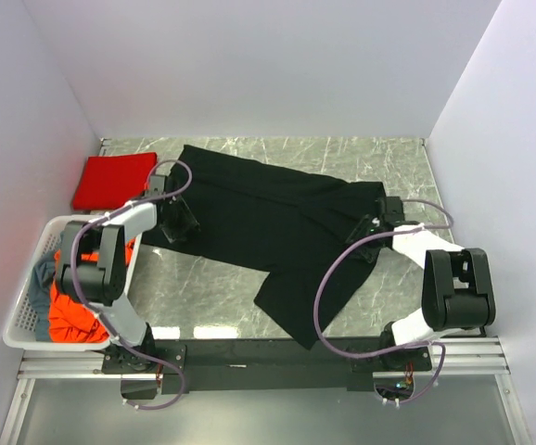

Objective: Fold and stack the t-shirts
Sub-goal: Fold the tshirt

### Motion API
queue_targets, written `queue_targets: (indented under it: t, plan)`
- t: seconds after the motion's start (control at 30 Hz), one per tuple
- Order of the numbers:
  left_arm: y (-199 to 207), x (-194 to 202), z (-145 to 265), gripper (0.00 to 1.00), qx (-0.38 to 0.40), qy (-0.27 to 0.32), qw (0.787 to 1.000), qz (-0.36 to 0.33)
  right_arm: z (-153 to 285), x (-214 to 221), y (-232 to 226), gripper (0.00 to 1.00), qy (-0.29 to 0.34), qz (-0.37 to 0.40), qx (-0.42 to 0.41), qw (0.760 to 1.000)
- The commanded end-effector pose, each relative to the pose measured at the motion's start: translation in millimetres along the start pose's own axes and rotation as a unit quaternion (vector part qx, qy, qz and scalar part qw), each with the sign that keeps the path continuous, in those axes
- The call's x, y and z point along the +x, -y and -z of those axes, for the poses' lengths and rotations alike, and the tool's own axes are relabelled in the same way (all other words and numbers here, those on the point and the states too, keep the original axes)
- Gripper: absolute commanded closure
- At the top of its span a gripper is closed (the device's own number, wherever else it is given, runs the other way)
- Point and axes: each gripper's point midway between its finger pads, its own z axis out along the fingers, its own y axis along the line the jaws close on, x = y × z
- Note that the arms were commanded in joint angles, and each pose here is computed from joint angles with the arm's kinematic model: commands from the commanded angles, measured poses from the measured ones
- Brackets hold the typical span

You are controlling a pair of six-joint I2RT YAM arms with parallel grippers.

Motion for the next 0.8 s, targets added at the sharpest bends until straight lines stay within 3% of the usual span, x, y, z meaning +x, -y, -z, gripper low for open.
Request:
queue_targets:
  t: [0.0,0.23,0.5,0.6,0.77]
  plan:
    - [-24,68,-1,0.45,-0.027,-0.094,0.995,0.032,-2,-14,40,0.48,0.008,-0.050,0.058,0.997]
    - [-17,125,32,0.45,0.013,-0.126,0.989,0.077,29,-62,104,0.46,0.078,-0.151,0.107,0.980]
    - [-25,194,75,0.44,0.056,-0.165,0.980,0.100,60,-79,145,0.46,0.137,-0.208,0.135,0.959]
    - [-26,191,85,0.42,0.070,-0.145,0.981,0.109,73,-86,139,0.46,0.168,-0.210,0.125,0.955]
    - [-1,131,102,0.35,0.087,-0.043,0.992,0.080,92,-93,89,0.46,0.206,-0.148,0.056,0.966]
